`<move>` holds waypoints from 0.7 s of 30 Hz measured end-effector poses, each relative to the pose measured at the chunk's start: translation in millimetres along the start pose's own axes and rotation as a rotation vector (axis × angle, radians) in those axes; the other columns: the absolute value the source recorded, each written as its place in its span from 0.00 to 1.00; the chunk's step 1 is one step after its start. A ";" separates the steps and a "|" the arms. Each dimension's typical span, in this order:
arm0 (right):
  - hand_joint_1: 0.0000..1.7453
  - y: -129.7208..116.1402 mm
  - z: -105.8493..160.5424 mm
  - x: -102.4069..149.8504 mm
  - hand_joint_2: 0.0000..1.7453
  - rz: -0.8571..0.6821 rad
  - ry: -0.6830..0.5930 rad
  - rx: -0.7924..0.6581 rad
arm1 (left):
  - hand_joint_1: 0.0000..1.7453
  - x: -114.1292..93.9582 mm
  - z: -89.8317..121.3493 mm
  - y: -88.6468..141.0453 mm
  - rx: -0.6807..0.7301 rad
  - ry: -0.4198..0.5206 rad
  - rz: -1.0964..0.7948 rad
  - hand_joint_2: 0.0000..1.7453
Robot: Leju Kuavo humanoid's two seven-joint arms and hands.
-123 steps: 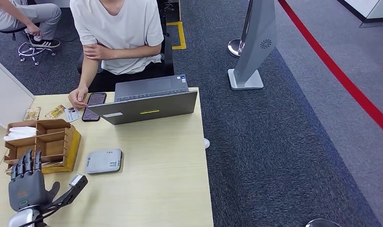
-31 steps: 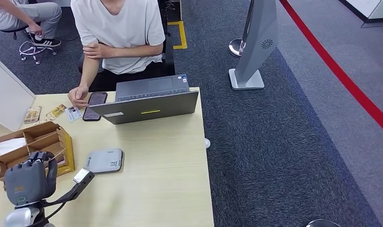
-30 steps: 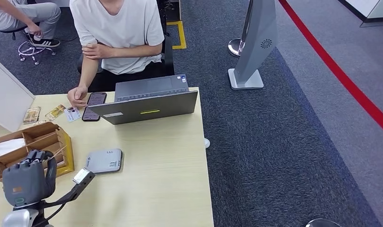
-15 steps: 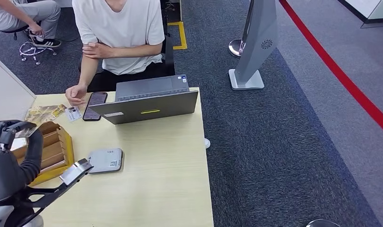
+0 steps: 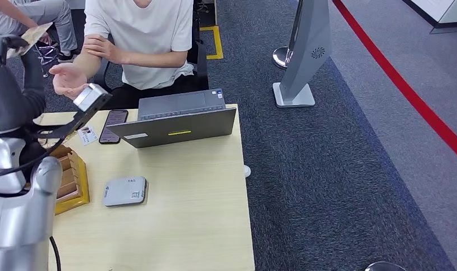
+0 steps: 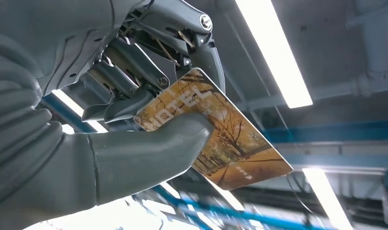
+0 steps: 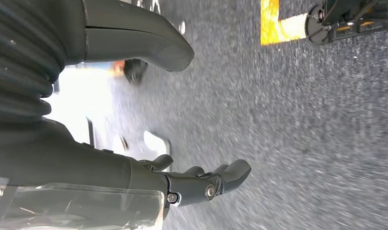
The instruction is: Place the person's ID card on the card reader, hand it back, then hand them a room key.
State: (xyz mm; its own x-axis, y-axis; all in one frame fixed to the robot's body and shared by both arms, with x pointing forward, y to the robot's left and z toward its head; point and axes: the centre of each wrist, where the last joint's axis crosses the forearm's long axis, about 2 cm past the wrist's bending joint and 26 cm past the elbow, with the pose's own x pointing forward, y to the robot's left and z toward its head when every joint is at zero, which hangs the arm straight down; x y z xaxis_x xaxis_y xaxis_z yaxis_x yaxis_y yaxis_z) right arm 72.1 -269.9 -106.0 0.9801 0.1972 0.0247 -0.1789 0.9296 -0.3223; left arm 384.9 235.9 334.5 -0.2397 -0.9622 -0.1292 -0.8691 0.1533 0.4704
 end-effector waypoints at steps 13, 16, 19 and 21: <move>0.00 7.4 8.2 29.6 1.00 0.106 -0.048 0.002 | 1.00 -26.1 -23.0 -95.2 -0.318 0.050 -0.171 1.00; 0.00 8.2 8.5 29.7 1.00 0.111 -0.049 0.003 | 1.00 -26.4 -15.9 -100.8 -0.363 0.047 -0.179 1.00; 0.00 8.5 8.5 29.5 1.00 0.112 -0.049 0.004 | 1.00 -27.9 -8.6 -104.7 -0.398 0.050 -0.185 1.00; 0.00 8.5 8.6 29.6 1.00 0.113 -0.049 0.004 | 1.00 -29.0 -4.7 -106.5 -0.416 0.051 -0.188 1.00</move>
State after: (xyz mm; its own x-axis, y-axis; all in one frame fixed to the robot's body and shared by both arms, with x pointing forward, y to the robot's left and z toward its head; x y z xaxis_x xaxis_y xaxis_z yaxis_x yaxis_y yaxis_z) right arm 98.8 -253.4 -99.9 0.9484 0.3153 0.0349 -0.2880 0.9019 -0.3220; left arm 486.4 246.4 292.3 -0.0634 -0.9762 -0.2074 -0.6453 -0.1185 0.7547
